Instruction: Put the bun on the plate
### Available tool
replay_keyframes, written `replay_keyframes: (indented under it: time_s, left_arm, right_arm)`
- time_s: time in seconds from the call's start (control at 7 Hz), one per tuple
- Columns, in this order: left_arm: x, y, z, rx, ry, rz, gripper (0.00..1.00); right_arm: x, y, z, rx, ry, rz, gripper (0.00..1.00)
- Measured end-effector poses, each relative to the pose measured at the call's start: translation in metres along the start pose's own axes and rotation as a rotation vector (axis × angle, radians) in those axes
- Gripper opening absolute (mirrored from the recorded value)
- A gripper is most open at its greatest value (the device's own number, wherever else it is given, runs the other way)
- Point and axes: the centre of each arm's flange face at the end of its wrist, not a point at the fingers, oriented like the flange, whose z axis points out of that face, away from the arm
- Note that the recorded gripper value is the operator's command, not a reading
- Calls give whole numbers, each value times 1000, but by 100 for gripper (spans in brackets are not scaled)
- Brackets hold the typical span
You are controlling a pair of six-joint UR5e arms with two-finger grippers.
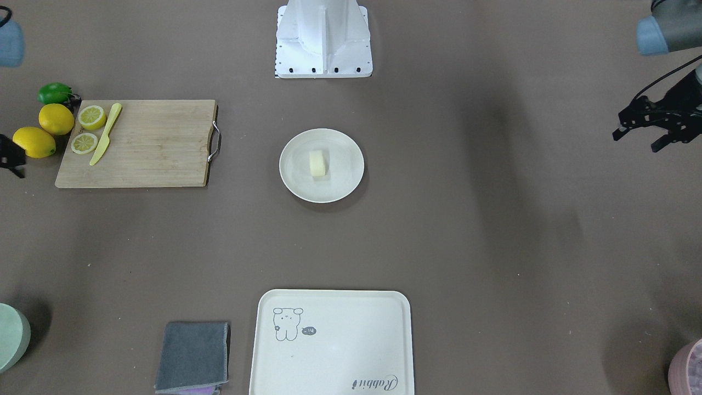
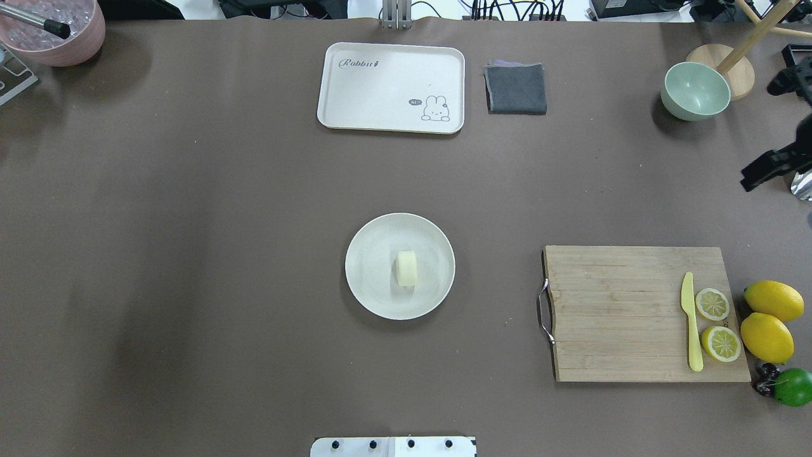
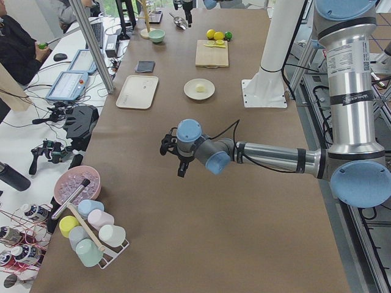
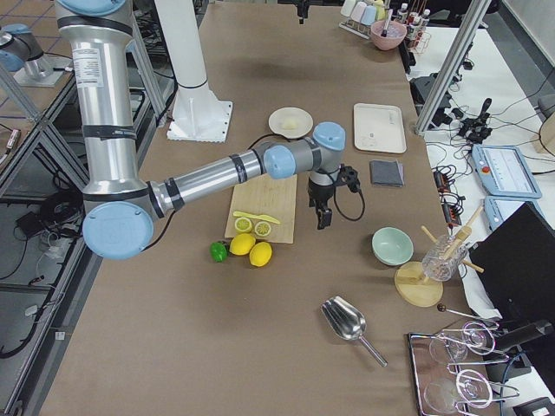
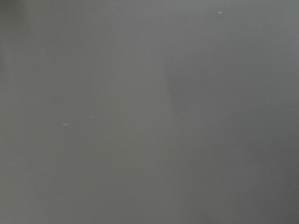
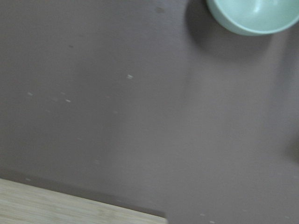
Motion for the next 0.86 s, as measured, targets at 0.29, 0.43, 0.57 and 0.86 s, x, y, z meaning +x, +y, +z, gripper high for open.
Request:
replay_keyframes:
  time_s: [0.29,0.43,0.57,0.86]
  left_arm:
    - [-41,13,-3,-50,-23,-45,98]
    - [-55,16,-10,-73,-36,-71,98]
    - [-59,13,-21,-95,-47,-102,98]
    - [-36,-11,-53,-142,-78,-153,98]
  right_arm:
    - [109,46,19,-48,-3,-23,100]
    - [137,59,24,-58,-10,-26,100]
    - [153,67,26,-61,-14,-23,100]
    - [165,72,24,-54,-23,-5,100]
